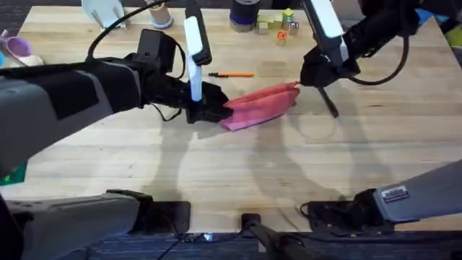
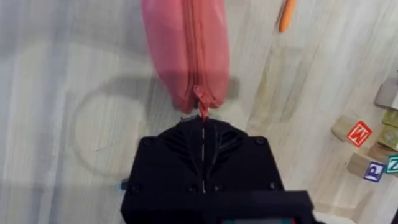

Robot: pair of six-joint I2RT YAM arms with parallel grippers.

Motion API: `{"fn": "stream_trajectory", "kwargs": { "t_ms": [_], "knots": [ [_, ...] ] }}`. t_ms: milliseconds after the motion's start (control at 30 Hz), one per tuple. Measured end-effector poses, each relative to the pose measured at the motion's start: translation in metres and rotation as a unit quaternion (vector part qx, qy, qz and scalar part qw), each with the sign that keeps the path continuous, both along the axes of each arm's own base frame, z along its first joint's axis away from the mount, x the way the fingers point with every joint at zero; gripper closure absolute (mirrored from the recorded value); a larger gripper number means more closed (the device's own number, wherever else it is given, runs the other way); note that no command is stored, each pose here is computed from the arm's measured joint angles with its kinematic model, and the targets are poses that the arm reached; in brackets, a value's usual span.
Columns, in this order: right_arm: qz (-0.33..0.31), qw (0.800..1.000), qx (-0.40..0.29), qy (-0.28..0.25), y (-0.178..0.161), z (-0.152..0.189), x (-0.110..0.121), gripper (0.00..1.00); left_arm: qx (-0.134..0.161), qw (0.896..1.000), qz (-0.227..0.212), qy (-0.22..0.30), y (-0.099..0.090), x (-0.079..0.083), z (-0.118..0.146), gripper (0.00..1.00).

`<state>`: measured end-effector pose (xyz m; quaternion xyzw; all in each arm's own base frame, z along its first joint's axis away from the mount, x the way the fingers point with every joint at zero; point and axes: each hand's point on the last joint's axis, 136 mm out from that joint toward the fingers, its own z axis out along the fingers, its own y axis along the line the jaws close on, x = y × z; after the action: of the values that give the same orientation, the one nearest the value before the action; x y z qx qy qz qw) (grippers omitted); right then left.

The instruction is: Unzip the bag, pick up the pens from the table one at a time and place them inside, then zip the bag closed.

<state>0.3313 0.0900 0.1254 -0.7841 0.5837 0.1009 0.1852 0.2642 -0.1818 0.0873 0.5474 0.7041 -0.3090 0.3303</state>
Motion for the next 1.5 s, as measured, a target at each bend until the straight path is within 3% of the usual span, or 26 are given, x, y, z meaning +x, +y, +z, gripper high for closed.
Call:
{"fn": "stream_trajectory", "kwargs": {
  "t_ms": [500,767,1000,1367,1500],
  "knots": [
    [0.011,1.000,0.003,0.010,0.008,0.000,-0.007,0.971,0.000,1.000,0.000,0.000,0.000,0.000,0.000,0.958],
    [0.076,0.997,0.016,-0.007,0.055,0.003,-0.014,0.971,0.000,1.000,0.000,0.000,0.000,0.000,0.000,0.958],
    [0.096,0.994,0.049,-0.009,0.091,0.009,-0.021,0.972,0.000,1.000,0.000,0.000,0.000,0.000,0.000,0.958],
    [0.078,0.993,0.089,0.001,0.104,0.016,-0.021,0.972,0.000,1.000,0.000,0.000,0.000,0.000,0.000,0.958],
    [0.041,0.995,0.091,0.022,0.104,0.017,-0.021,0.973,0.000,1.000,0.000,0.000,0.000,0.000,0.000,0.958]
  ]
}}
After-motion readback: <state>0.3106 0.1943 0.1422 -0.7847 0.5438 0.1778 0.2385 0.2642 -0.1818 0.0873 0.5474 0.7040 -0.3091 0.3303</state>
